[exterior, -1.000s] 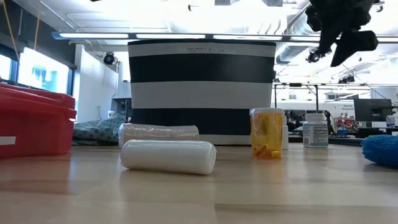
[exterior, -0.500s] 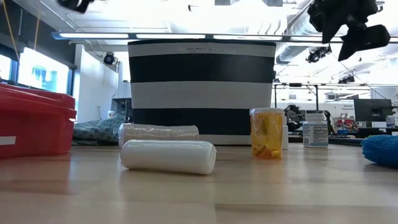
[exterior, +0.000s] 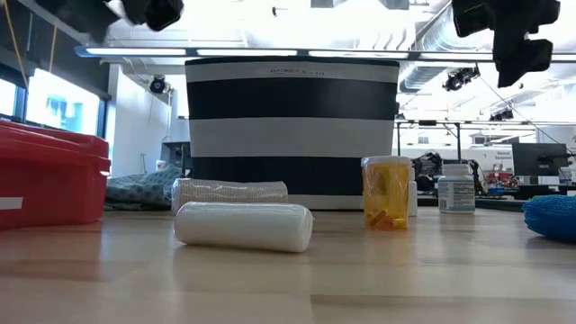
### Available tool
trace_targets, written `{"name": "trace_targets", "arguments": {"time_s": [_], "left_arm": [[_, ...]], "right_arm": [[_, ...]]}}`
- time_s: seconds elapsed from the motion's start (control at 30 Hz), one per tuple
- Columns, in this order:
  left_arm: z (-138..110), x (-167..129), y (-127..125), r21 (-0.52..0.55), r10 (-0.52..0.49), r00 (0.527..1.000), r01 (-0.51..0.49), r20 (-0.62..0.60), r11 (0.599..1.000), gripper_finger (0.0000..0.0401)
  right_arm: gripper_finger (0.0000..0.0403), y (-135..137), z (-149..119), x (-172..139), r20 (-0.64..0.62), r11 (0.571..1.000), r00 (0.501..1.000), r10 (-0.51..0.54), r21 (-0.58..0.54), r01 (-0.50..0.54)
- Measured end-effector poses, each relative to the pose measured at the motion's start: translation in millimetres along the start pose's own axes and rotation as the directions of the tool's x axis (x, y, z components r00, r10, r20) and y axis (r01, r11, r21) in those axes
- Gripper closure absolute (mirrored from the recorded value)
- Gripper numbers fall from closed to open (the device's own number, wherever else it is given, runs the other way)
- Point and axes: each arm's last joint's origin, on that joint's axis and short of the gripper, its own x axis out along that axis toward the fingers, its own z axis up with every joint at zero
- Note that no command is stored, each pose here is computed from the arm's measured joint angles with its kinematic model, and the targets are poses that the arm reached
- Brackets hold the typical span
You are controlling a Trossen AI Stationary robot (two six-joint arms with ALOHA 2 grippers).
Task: Pick & place medical supplies in basket/bin
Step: Put the red first aid kit box into the blue bin
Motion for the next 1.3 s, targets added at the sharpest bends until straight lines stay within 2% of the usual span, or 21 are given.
{"name": "trace_targets", "arguments": {"time_s": [0.13,0.3,0.47,0.67,0.8,0.97,1.17,1.3], "left_arm": [[-16,26,-11,-0.079,0.066,0.997,-0.069,-0.043,0.994,0.016],[-30,53,-23,-0.182,0.092,0.996,-0.092,-0.005,0.979,0.0161],[-29,78,-28,-0.256,0.16,0.987,-0.148,0.024,0.955,0.0164],[-26,104,-32,-0.287,0.229,0.973,-0.229,-0.034,0.93,0.0165],[-28,108,-32,-0.285,0.246,0.968,-0.251,-0.054,0.925,0.0165],[-36,108,-24,-0.304,0.321,0.946,-0.317,-0.037,0.898,0.0165],[-37,114,-25,-0.295,0.286,0.958,-0.272,0.003,0.916,0.0165],[-35,122,-25,-0.302,0.319,0.948,-0.304,0.002,0.904,0.0165]], "right_arm": [[0.0143,-1,0,-1,0.029,0.998,0.999,-0.018,-0.067,0.02],[0.0143,-2,-2,-5,0.019,0.99,1.0,0.013,-0.14,-0.011],[0.0143,-5,-6,-11,0.034,0.98,0.999,0.026,-0.199,-0.019],[0.0143,-9,-11,-18,0.052,0.976,0.998,0.034,-0.216,-0.022],[0.0144,-13,-16,-24,0.06,0.98,0.997,0.043,-0.198,-0.03],[0.0144,-20,-23,-33,0.094,0.982,0.995,0.033,-0.188,-0.015],[0.0144,-25,-25,-39,0.158,0.985,0.987,0.025,-0.175,0.003],[0.0144,-25,-25,-40,0.167,0.985,0.986,0.018,-0.174,0.012]]}}
